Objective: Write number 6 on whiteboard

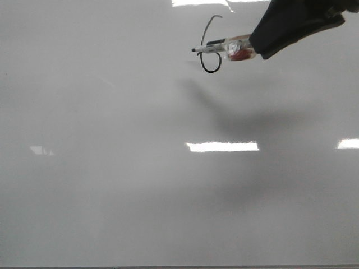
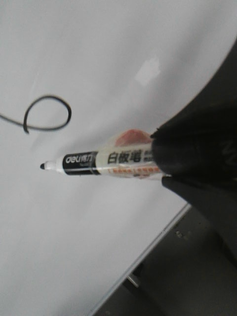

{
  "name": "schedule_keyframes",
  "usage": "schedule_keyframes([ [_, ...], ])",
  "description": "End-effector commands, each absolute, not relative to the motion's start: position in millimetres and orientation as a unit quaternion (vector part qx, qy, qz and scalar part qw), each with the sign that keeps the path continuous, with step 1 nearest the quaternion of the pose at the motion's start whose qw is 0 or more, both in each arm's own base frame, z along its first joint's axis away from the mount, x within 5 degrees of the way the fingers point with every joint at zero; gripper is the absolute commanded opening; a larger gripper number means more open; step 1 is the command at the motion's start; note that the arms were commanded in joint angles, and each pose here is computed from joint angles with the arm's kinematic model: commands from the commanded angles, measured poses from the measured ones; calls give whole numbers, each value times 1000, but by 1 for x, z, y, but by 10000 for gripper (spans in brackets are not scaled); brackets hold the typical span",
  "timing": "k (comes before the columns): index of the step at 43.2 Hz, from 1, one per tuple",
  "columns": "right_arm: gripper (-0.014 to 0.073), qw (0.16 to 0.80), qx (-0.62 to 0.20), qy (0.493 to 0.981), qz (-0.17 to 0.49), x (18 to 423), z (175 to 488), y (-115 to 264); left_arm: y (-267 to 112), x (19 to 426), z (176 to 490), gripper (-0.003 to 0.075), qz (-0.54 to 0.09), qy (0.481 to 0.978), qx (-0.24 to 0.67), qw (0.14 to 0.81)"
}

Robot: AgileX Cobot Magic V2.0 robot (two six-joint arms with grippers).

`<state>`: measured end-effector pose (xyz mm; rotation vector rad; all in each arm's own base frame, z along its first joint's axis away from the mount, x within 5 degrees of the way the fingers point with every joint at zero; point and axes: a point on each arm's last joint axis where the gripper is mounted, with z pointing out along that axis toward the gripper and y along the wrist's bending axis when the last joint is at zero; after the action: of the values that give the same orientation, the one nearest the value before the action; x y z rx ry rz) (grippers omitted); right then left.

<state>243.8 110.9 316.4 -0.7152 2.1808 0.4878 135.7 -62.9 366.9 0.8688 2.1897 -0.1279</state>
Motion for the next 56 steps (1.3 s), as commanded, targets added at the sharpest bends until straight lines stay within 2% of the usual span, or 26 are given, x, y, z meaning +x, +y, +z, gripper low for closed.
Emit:
schedule_keyframes([
  [1, -57, 415, -361, 812, 193, 210, 341, 115, -69, 137, 380, 400, -69, 828, 361, 424],
  [7, -57, 389, -480, 758, 208, 170, 351, 124, -85, 143, 380, 400, -120, 805, 408, 413],
  [14, -57, 358, -542, 726, 227, 142, 356, 125, -111, 148, 383, 412, -142, 773, 477, 394],
  [22, -57, 348, -552, 721, 232, 136, 357, 124, -151, 145, 384, 521, -164, 716, 568, 372],
  [30, -57, 354, -549, 721, 230, 137, 358, 124, -195, 137, 376, 524, -186, 661, 643, 340],
  [41, -57, 359, -547, 721, 228, 138, 358, 124, -233, 139, 363, 524, -194, 640, 672, 317],
  [48, -57, 359, -547, 721, 228, 138, 358, 124, -237, 141, 358, 486, -193, 640, 676, 310],
  [56, -57, 359, -547, 721, 228, 138, 358, 124, -237, 141, 358, 365, -193, 640, 676, 310],
])
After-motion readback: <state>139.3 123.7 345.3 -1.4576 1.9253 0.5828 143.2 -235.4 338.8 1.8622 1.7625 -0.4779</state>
